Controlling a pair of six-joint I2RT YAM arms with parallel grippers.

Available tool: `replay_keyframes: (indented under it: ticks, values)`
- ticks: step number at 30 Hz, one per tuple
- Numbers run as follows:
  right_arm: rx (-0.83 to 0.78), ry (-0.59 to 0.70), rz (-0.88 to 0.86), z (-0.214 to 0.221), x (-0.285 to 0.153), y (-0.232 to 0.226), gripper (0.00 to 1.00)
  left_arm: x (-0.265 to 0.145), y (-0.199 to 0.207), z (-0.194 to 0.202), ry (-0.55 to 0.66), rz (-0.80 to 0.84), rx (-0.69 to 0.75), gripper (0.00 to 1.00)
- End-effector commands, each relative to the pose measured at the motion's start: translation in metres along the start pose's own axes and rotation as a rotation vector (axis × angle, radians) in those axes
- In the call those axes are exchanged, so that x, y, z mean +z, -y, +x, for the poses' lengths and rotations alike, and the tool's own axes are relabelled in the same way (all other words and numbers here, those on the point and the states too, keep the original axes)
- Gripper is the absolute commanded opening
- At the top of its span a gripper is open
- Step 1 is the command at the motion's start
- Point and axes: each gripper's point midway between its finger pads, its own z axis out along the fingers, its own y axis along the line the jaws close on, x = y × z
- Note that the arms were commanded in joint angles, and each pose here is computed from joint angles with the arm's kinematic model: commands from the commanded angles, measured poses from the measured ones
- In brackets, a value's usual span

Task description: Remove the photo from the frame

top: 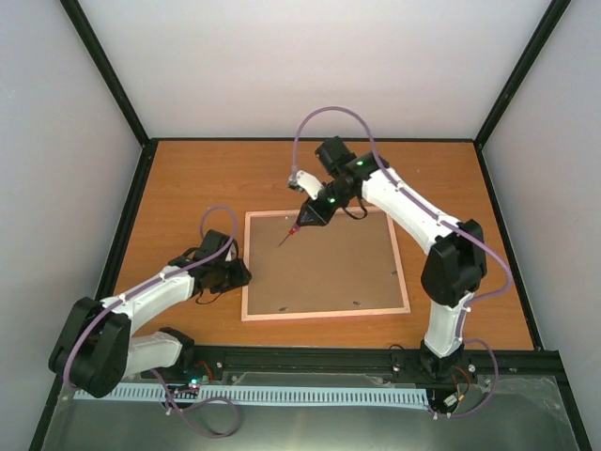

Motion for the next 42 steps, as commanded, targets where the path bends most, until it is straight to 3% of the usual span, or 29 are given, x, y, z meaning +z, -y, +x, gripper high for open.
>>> replay_keyframes:
  ticks: [1, 18, 25, 42]
  values:
    - [-0.013, -0.004, -0.06, -0.011, 0.027, -0.015, 0.03, 0.006, 0.005, -0.002, 0.006, 0.027, 0.0, 0.39]
    - [-0.055, -0.048, -0.109, -0.038, 0.075, -0.027, 0.03, 0.021, -0.005, 0.007, -0.022, 0.005, -0.015, 0.2]
    - [-0.064, -0.073, -0.085, -0.038, 0.087, -0.028, 0.03, 0.022, -0.01, 0.012, -0.034, -0.004, -0.026, 0.01]
    - [-0.044, -0.097, -0.077, -0.036, 0.109, -0.021, 0.03, 0.025, -0.011, 0.014, -0.037, 0.003, -0.023, 0.01]
